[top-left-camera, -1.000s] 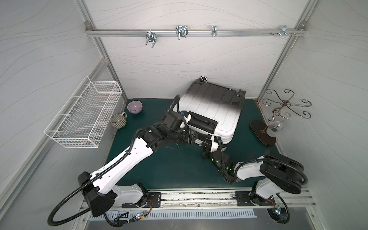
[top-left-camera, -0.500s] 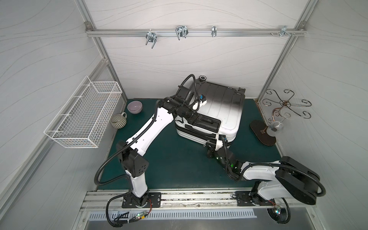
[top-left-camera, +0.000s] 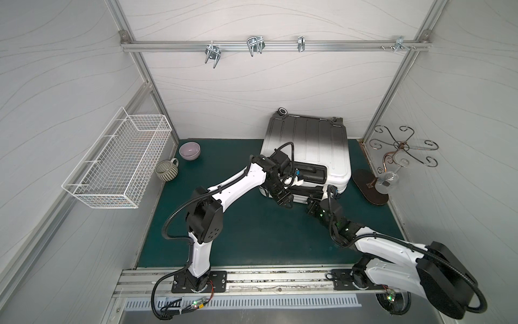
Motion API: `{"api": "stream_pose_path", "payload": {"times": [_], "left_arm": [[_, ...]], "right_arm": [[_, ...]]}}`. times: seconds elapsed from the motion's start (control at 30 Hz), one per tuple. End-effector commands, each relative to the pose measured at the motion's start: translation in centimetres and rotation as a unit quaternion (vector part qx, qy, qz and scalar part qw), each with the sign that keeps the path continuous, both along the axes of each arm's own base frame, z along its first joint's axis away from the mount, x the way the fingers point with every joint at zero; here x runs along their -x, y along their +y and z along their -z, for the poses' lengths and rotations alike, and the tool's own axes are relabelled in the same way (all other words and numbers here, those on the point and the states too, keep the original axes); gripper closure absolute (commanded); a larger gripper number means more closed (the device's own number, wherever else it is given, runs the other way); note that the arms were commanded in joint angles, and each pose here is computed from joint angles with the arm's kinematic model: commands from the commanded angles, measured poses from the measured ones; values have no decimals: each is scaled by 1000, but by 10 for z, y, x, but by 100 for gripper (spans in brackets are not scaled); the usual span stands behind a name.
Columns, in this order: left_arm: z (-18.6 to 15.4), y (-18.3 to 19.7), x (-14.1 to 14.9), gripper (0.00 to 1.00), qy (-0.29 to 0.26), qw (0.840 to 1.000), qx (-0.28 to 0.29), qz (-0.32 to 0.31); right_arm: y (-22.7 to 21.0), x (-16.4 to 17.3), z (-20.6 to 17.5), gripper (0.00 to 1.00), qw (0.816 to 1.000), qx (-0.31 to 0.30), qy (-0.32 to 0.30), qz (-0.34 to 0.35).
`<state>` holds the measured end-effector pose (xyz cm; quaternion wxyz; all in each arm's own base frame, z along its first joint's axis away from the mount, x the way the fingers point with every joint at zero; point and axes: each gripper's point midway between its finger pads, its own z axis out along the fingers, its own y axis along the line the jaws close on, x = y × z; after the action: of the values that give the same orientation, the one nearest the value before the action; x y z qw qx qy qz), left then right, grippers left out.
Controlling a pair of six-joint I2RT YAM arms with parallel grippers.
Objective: Close the suitcase zippers
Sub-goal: Zip the zipper on the suitcase.
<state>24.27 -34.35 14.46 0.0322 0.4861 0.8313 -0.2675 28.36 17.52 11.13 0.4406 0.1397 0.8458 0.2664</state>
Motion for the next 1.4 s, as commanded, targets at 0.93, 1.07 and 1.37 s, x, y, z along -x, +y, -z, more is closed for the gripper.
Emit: {"api": "stream_pose_path", "payload": {"times": [0.93,1.07,1.37], "left_arm": [[-67,37,-151,47,93,878,338,-327],[-70,55,-140,47,92,883,322,-328],[-93,162,-150,43,61,837,320,-439]], "right_arm": [[119,13,-13,100,979,44,-65,-186],[204,30,-28,100,958,7,-90,-272],[300,21,-11,93,931,-48,-79,-353]]}}
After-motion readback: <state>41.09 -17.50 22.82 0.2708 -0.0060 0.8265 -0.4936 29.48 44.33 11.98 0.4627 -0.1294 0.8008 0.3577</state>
